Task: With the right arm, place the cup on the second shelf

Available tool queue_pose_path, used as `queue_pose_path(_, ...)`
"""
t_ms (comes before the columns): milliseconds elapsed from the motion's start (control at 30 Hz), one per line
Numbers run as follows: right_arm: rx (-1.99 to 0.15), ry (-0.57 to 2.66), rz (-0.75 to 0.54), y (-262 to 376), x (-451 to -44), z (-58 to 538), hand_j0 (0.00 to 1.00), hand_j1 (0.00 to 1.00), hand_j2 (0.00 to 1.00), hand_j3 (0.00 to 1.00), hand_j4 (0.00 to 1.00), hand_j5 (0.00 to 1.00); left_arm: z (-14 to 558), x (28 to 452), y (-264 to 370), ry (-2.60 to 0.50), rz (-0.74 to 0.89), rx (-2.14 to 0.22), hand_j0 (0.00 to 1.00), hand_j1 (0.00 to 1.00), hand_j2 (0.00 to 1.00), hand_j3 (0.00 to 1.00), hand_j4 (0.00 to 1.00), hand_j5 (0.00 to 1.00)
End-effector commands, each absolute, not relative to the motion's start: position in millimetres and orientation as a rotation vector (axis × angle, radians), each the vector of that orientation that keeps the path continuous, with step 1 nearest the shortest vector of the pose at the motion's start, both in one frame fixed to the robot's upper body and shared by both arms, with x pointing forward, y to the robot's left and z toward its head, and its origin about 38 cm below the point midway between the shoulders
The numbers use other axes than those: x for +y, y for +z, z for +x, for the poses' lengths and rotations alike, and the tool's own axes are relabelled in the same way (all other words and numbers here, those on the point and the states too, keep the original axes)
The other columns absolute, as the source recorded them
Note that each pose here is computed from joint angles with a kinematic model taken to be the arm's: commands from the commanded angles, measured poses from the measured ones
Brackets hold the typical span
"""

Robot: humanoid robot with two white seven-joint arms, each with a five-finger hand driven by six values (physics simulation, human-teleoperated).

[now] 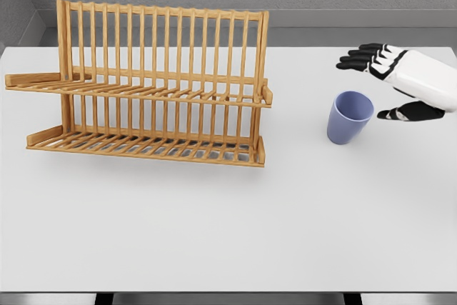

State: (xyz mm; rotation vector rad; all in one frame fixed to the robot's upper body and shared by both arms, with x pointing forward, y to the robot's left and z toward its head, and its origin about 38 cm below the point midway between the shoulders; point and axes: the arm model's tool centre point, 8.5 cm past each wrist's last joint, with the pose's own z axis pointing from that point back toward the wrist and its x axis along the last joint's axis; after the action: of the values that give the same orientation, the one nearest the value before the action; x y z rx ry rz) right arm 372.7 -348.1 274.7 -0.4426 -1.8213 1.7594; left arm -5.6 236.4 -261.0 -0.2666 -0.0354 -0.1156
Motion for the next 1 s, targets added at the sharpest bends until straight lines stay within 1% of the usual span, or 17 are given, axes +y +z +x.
queue_pose_path(0,-1.824,1.758,-0.435,275,-347,372,1.00,1.00,1.00,1.00,1.00,1.00,-6,236,-261,-0.115,-0.267,-0.035,1.00,1.00,1.00,1.00,1.00,1.00)
queue_pose_path(67,-1.828,1.733,-0.442,276,-352,373,1.00,1.00,1.00,1.00,1.00,1.00,-6,236,-261,-0.115,-0.267,-0.035,1.00,1.00,1.00,1.00,1.00,1.00)
queue_pose_path(133,-1.774,1.672,-0.504,273,-380,383,1.00,1.00,1.00,1.00,1.00,1.00,-6,236,-261,-0.115,-0.267,-0.035,1.00,1.00,1.00,1.00,1.00,1.00)
queue_pose_path(200,-1.738,1.687,-0.515,270,-385,384,1.00,1.00,1.00,1.00,1.00,1.00,-6,236,-261,-0.115,-0.267,-0.035,1.00,1.00,1.00,1.00,1.00,1.00)
queue_pose_path(233,-1.679,1.734,-0.505,269,-388,384,1.00,1.00,1.00,1.00,1.00,1.00,-6,236,-261,-0.115,-0.267,-0.035,1.00,1.00,1.00,1.00,1.00,1.00)
queue_pose_path(267,-1.569,1.824,-0.487,272,-392,384,1.00,1.00,1.00,1.00,1.00,1.00,-6,236,-261,-0.115,-0.267,-0.035,1.00,1.00,1.00,1.00,1.00,1.00)
queue_pose_path(300,-1.414,1.927,-0.467,279,-401,383,1.00,1.00,1.00,1.00,1.00,1.00,-6,236,-261,-0.115,-0.267,-0.035,1.00,1.00,1.00,1.00,1.00,1.00)
queue_pose_path(333,-1.378,1.952,-0.466,282,-402,383,1.00,1.00,1.00,1.00,1.00,1.00,-6,236,-261,-0.115,-0.267,-0.035,1.00,1.00,1.00,1.00,1.00,1.00)
queue_pose_path(367,-1.420,1.942,-0.492,293,-398,388,1.00,1.00,1.00,1.00,1.00,1.00,-6,236,-261,-0.115,-0.267,-0.035,1.00,1.00,1.00,1.00,1.00,1.00)
queue_pose_path(433,-1.432,1.893,-0.488,289,-401,404,1.00,1.00,1.00,1.00,1.00,1.00,-6,236,-261,-0.115,-0.267,-0.035,1.00,1.00,1.00,1.00,1.00,1.00)
queue_pose_path(533,-1.395,1.918,-0.387,265,-372,446,1.00,1.00,1.00,1.00,1.00,1.00,-6,236,-261,-0.115,-0.267,-0.035,1.00,1.00,1.00,1.00,1.00,1.00)
queue_pose_path(600,-1.368,1.934,-0.357,254,-368,445,1.00,1.00,1.00,1.00,1.00,1.00,-6,236,-261,-0.115,-0.267,-0.035,1.00,1.00,1.00,1.00,1.00,1.00)
queue_pose_path(733,-1.365,1.941,-0.349,252,-365,446,1.00,1.00,1.00,1.00,1.00,1.00,-6,236,-261,-0.115,-0.267,-0.035,1.00,1.00,1.00,1.00,1.00,1.00)
queue_pose_path(867,-1.339,1.952,-0.315,239,-361,446,1.00,1.00,1.00,1.00,1.00,1.00,-6,236,-261,-0.115,-0.267,-0.035,1.00,1.00,1.00,1.00,1.00,1.00)
queue_pose_path(967,-1.329,1.968,-0.281,229,-353,446,1.00,1.00,1.00,1.00,1.00,1.00,-6,236,-261,-0.115,-0.267,-0.035,1.00,1.00,1.00,1.00,1.00,1.00)
